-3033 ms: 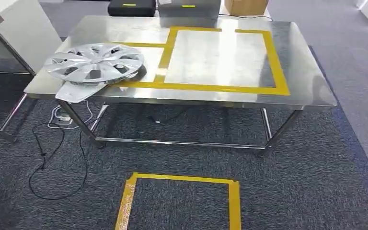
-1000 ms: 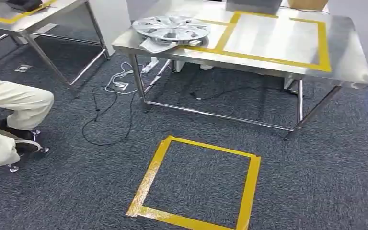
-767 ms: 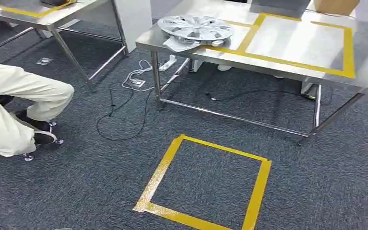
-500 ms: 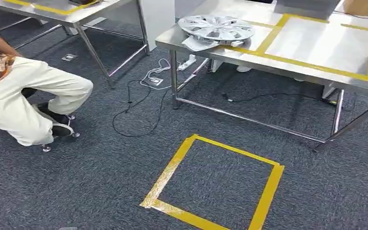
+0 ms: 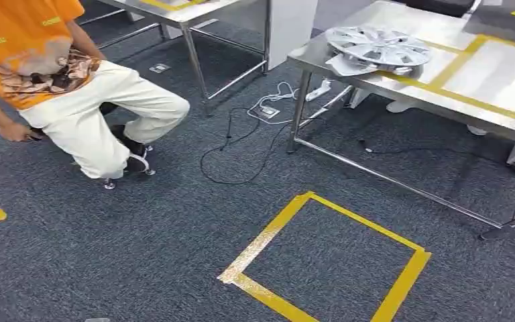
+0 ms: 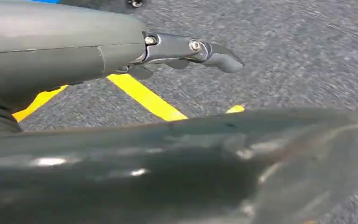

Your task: Take the parts from the cabinet and place them on the table.

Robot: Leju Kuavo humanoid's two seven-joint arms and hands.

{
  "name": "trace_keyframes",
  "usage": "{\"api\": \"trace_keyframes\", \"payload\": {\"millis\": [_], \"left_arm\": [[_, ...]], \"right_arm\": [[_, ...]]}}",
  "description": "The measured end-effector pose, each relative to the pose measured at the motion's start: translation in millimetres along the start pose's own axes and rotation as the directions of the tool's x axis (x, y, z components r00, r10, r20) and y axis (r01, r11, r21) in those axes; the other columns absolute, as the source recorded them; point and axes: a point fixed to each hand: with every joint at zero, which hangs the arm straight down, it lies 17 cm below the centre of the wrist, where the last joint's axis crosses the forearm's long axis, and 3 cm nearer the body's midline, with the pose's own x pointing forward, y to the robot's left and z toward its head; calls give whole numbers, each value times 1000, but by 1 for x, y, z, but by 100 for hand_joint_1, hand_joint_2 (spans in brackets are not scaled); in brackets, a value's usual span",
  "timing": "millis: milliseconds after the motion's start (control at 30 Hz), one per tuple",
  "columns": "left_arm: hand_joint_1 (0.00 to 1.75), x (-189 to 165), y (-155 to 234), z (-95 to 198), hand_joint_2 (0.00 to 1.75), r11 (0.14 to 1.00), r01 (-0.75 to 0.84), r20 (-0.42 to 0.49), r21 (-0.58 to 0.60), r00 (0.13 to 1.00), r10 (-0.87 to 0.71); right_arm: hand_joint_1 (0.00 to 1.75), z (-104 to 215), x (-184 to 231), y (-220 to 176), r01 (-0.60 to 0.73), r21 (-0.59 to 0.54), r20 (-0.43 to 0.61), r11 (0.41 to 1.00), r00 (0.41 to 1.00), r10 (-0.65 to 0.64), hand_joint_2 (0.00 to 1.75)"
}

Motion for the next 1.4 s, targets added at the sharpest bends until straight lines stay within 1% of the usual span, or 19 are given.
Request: {"api": "trace_keyframes", "payload": {"millis": [233, 400, 533, 700, 800, 900, 967, 1100, 1233, 1400], "left_arm": [[0, 0, 3, -2, 0, 1000, -18, -6, 1, 1000, 18], [0, 1, -1, -2, 0, 999, -29, -8, -20, 1000, 29], [0, -12, 0, 1, 0, 999, -24, -36, -21, 999, 23], [0, -12, 1, 0, 0, 999, -23, -46, -23, 999, 22], [0, -15, 3, 0, 0, 1000, -20, -48, -21, 999, 18], [0, -9, 3, -2, 0, 1000, -17, -34, -22, 999, 16], [0, -13, 3, -1, 0, 1000, -16, -41, -21, 999, 15], [0, -16, 7, -2, 0, 999, -30, -50, -12, 998, 30], [0, -22, 10, -1, 0, 999, -54, -76, 0, 996, 53], [0, -23, 9, -1, 0, 998, -63, -87, 1, 994, 63]], "right_arm": [[0, 1, 6, 0, -17, 11, 10, 1000, 1000, 17, 0], [0, 0, 6, 0, -37, 6, 9, 999, 999, 37, 0], [0, 0, 8, -1, -59, -1, 10, 998, 998, 59, 0], [0, 0, 3, -2, -97, -15, -19, 995, 995, 96, 0], [0, 0, 6, -2, -113, -20, -21, 993, 993, 113, 0], [0, 0, 6, -3, -124, -23, -22, 992, 992, 123, 0], [0, 0, 8, -4, -133, -26, -19, 991, 991, 132, 0], [0, 0, 15, -3, -177, -24, -8, 984, 984, 176, 0], [0, -1, 26, -11, -225, -73, 17, 972, 974, 226, 0], [0, -1, 25, -9, -259, -83, 23, 962, 965, 262, 0]]}}
